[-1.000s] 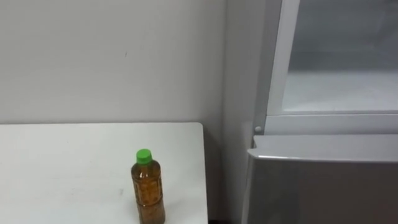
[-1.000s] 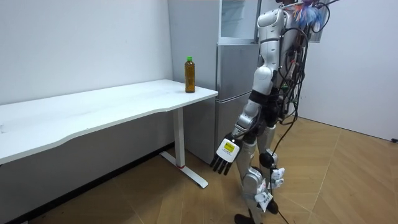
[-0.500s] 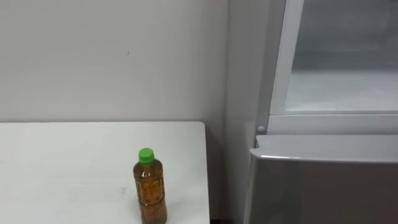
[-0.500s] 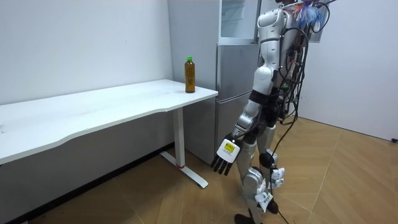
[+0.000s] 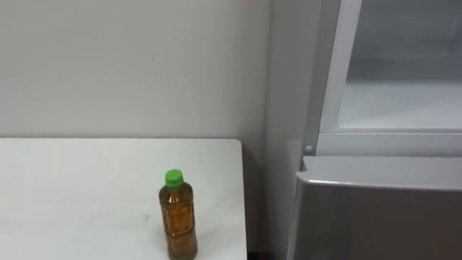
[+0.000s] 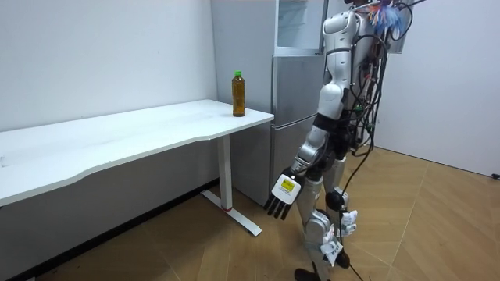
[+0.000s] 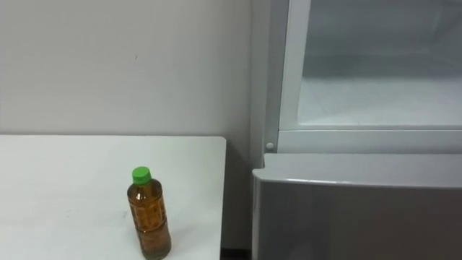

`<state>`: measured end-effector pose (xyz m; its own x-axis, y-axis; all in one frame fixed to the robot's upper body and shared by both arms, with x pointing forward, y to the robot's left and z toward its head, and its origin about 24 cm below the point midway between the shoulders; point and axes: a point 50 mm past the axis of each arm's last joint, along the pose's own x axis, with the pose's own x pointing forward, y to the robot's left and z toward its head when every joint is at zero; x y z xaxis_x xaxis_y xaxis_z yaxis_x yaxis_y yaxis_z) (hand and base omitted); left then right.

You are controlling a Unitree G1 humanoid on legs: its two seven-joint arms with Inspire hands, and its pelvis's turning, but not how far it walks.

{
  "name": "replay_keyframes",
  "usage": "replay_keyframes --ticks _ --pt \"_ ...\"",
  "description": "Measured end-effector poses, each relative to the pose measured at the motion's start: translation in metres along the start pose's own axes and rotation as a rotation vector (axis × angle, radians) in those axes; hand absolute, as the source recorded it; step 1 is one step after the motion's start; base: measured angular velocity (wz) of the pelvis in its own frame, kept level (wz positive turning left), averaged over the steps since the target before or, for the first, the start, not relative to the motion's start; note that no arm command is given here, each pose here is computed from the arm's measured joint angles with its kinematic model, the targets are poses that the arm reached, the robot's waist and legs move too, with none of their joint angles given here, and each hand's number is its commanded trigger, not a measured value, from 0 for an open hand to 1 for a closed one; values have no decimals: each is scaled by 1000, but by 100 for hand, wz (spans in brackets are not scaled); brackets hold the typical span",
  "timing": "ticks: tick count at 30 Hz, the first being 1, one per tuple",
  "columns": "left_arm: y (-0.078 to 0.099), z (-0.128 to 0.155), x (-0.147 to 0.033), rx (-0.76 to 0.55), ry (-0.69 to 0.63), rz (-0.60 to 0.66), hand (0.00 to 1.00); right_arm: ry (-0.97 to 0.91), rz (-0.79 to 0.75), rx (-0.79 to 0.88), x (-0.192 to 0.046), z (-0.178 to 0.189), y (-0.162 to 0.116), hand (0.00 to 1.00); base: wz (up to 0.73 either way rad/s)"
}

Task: Put the bottle in the upper fridge

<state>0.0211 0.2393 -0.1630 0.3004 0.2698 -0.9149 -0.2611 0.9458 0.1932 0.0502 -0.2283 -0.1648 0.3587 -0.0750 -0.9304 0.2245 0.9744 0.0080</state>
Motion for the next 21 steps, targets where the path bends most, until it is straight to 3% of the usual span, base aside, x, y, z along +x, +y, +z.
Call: replay_keyframes --ticks 11,21 --pt "-6 9 1 34 -56 -21 0 -257 113 -218 -2 55 30 0 3" --pt "-5 19 2 58 -87 -49 0 -471 224 -281 -20 96 55 0 3"
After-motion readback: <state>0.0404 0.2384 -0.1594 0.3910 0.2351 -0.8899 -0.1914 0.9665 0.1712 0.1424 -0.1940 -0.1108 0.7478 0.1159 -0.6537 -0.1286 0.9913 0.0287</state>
